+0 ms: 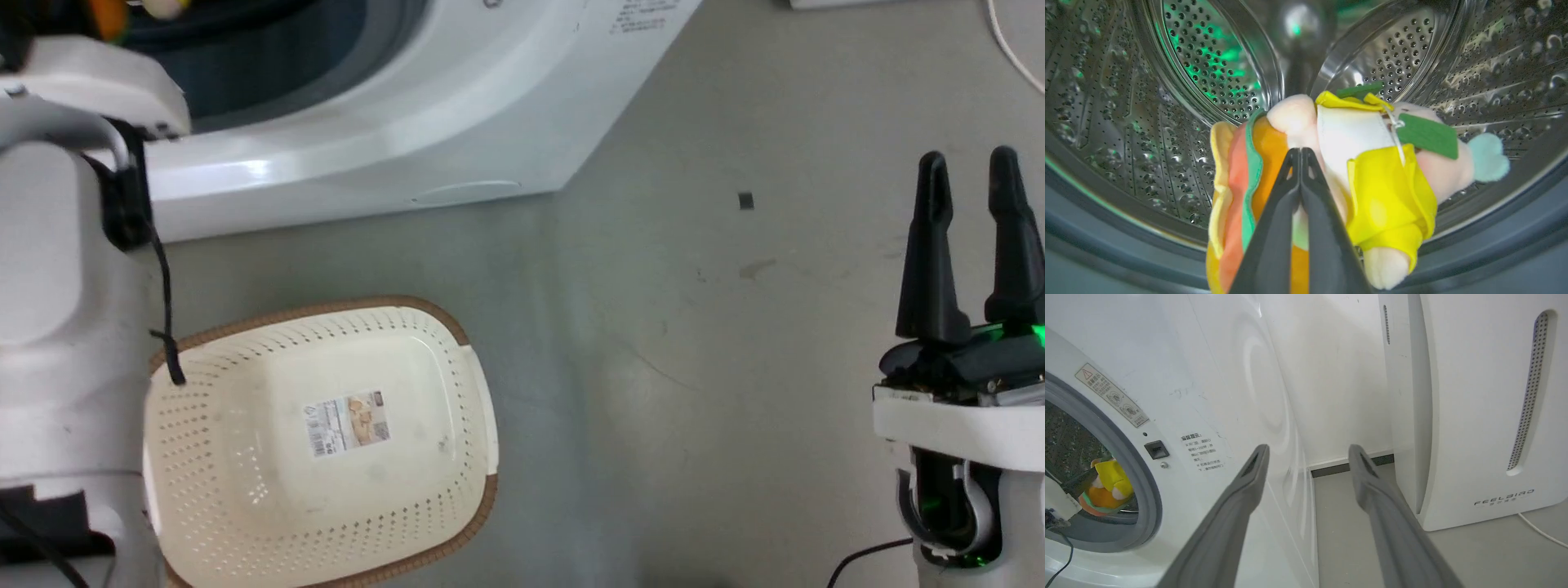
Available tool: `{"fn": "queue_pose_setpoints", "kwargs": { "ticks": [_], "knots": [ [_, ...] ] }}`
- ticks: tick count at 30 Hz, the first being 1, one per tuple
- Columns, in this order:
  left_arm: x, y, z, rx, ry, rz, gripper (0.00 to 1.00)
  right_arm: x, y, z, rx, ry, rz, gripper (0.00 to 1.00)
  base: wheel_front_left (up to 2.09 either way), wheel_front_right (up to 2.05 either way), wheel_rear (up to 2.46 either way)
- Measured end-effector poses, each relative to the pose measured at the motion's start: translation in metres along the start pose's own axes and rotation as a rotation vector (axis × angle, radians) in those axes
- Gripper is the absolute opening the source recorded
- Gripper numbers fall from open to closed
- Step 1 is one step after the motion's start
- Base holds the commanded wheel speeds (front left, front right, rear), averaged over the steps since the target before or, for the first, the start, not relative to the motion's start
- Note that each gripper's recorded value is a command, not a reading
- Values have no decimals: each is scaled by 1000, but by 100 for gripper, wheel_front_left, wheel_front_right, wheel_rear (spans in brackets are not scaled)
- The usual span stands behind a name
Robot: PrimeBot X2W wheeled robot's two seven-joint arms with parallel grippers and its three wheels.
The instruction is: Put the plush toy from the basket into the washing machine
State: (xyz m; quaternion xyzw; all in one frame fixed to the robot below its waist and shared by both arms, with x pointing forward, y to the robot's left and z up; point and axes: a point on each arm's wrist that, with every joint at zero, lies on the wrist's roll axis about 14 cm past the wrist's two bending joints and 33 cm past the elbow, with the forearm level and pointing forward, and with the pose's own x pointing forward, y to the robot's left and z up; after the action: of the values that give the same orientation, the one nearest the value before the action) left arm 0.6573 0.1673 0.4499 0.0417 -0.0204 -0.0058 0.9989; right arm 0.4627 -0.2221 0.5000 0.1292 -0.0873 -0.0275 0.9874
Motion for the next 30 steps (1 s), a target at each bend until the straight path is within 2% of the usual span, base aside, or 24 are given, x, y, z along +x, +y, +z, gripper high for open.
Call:
{"fn": "queue_pose_setpoints", "kwargs": {
  "ticks": [9,18,19,20,30],
  "knots": [
    [50,4,-9,3,-40,35,0,6,-17,-24,-23,49,-36,100,0,0,0],
    [81,3,-21,19,-36,36,0,4,-27,-38,-39,86,-58,100,0,0,0],
    [83,2,-21,25,-35,34,14,4,-28,-39,-39,88,-60,100,0,0,0],
    [85,1,-23,28,-30,30,100,4,-29,-40,-37,90,-62,100,0,0,0],
    [83,3,-34,37,41,35,100,4,-29,-33,-35,74,-64,100,0,0,0]
  ]
}}
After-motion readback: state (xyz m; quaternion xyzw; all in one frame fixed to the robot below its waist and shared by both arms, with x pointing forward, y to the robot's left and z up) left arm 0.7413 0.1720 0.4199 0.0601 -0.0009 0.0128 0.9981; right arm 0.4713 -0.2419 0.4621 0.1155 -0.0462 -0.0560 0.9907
